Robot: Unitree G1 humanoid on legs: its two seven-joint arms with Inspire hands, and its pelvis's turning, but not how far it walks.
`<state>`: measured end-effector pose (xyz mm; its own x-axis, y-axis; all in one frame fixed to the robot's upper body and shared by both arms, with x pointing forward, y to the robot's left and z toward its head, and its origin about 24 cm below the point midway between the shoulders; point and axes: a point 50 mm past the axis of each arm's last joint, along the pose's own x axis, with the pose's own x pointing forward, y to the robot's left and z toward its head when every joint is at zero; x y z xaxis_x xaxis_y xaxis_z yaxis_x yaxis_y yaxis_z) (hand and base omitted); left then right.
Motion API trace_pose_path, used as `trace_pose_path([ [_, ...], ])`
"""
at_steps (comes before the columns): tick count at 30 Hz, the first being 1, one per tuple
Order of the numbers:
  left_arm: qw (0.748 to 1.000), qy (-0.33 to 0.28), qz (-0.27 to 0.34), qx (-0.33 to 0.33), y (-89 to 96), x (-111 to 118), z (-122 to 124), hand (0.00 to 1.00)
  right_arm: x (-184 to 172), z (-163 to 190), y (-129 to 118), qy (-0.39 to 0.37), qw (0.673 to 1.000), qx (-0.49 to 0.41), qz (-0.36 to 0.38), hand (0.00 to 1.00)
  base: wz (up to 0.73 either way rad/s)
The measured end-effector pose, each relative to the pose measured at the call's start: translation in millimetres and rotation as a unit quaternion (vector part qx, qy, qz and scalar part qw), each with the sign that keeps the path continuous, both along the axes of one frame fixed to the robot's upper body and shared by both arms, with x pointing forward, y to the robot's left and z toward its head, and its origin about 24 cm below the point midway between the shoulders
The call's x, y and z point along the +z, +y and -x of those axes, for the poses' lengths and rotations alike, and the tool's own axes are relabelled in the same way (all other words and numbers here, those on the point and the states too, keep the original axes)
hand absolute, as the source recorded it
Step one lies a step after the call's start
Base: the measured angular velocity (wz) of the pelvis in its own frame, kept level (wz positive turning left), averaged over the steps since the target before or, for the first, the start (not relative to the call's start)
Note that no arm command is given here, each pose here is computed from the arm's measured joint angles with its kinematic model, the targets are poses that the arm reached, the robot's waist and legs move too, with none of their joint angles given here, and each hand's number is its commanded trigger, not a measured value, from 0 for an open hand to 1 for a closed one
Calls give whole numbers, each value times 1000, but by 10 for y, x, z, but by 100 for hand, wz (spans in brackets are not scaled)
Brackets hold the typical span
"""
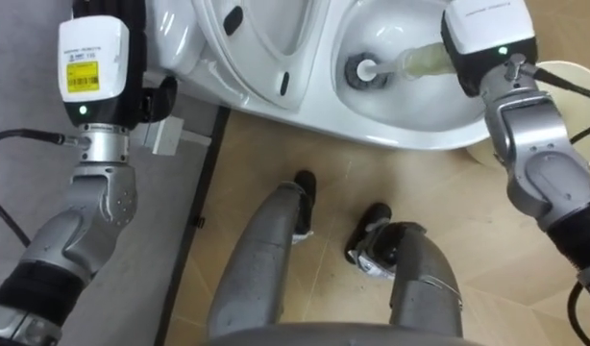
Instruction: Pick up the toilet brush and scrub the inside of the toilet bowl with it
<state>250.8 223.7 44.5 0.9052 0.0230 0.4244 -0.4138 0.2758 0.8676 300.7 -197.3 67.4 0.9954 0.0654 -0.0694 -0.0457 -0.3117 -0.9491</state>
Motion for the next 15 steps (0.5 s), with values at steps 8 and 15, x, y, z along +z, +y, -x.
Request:
trace_pose_path([
  [8,1000,-6,-1,14,69,0,34,0,68,-37,-82,-8,998,-7,-64,100,7],
  [15,1000,2,-1,24,114,-43,90,0,188,-64,-149,-51,991,6,-122,100,-4],
])
